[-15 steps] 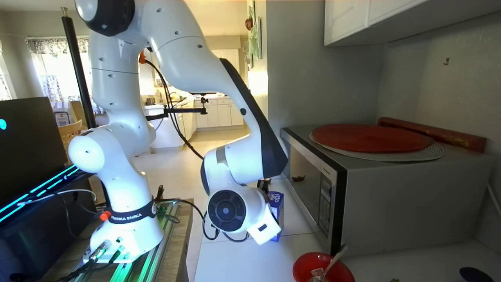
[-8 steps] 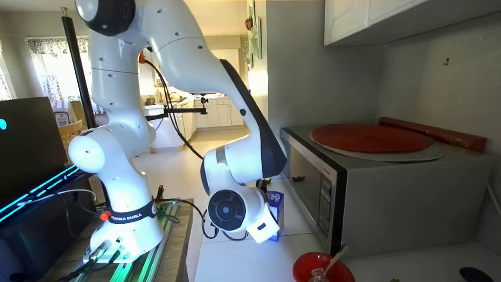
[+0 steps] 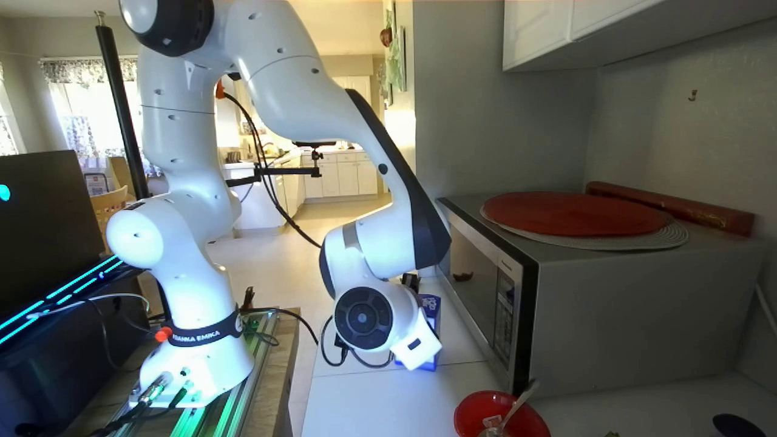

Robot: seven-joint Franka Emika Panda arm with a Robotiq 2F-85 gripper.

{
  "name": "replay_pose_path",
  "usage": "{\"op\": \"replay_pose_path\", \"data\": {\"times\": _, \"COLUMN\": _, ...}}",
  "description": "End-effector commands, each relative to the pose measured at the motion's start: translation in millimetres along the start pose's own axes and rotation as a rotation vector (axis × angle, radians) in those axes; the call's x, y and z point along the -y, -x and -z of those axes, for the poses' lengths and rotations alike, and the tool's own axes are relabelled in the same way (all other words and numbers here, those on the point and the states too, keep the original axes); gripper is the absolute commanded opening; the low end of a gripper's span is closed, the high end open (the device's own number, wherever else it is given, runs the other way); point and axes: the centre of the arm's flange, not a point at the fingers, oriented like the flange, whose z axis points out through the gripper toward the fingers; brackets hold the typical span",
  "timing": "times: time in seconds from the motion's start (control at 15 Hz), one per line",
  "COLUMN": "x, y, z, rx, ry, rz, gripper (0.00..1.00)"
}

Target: Open the blue box.

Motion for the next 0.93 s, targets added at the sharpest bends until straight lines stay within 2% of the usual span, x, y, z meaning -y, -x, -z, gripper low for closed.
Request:
{"op": "replay_pose_path", "data": {"times": 0.0, "x": 5.8, "y": -8.8, "z": -3.6, "rx": -0.023, "ry": 0.001, "rz": 0.000, "gripper": 0.18}}
{"op": "replay_pose_path", "data": {"times": 0.33, "x": 9.0, "y": -13.4, "z": -5.9, "rx": -0.023, "ry": -0.002, "rz": 0.005, "gripper": 0.08}}
{"op": "replay_pose_path", "data": {"times": 0.8, "x": 20.9, "y": -13.4, "z": -10.5, "rx": -0.011, "ry": -0.022, "rz": 0.005, "gripper": 0.08}}
{"op": "replay_pose_path", "data": {"times": 0.87, "x": 22.7, "y": -14.0, "z": -11.2, "rx": -0.010, "ry": -0.025, "rz": 0.006, "gripper": 0.02}}
